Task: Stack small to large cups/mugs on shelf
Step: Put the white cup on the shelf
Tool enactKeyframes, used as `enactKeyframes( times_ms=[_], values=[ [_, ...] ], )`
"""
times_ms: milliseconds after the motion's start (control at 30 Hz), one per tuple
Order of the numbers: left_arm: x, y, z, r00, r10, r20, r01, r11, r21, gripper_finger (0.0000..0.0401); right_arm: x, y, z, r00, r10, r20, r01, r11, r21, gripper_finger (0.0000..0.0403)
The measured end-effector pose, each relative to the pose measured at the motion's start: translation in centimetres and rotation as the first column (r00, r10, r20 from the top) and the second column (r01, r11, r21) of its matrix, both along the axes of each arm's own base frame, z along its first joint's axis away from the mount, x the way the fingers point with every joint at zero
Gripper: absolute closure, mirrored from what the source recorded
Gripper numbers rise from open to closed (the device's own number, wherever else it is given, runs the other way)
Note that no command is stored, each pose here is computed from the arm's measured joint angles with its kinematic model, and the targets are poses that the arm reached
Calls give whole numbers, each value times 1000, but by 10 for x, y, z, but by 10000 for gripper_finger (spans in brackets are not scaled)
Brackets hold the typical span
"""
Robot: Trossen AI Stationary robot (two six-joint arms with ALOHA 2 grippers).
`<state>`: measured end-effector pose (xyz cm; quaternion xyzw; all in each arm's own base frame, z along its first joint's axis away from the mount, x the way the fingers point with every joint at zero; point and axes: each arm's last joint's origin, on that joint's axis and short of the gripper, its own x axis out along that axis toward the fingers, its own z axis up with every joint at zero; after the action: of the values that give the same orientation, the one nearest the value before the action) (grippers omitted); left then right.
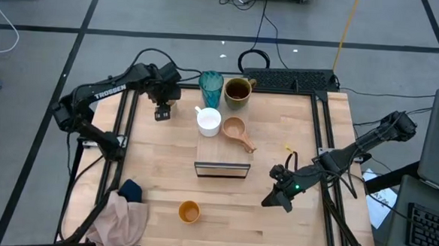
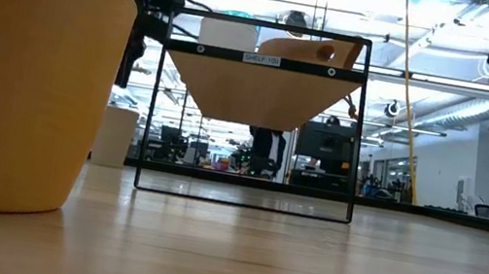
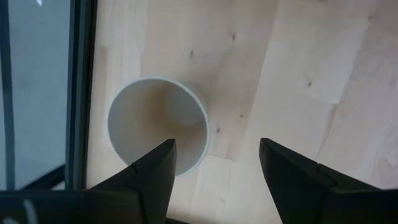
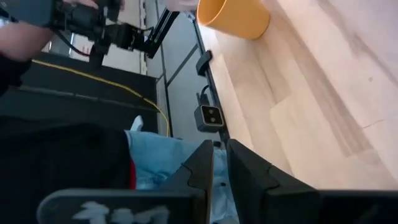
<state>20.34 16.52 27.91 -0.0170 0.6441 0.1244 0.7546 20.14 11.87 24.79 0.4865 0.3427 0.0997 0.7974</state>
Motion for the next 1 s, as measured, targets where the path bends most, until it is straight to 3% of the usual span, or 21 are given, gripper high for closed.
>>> enactKeyframes(
  times_ms=[333,600,1000],
  values=[
    [12,11,-26,993,99,-68,-104,991,-83,169,0,0,0,1000,3,8,-3,1000,-11,364],
    [10,17,-29,987,137,-84,-143,987,-72,177,1,1,3,999,7,41,-7,1000,0,364],
    [5,27,-29,982,184,-33,-186,979,-87,335,2,1,4,999,6,51,-6,1000,6,364]
  ],
)
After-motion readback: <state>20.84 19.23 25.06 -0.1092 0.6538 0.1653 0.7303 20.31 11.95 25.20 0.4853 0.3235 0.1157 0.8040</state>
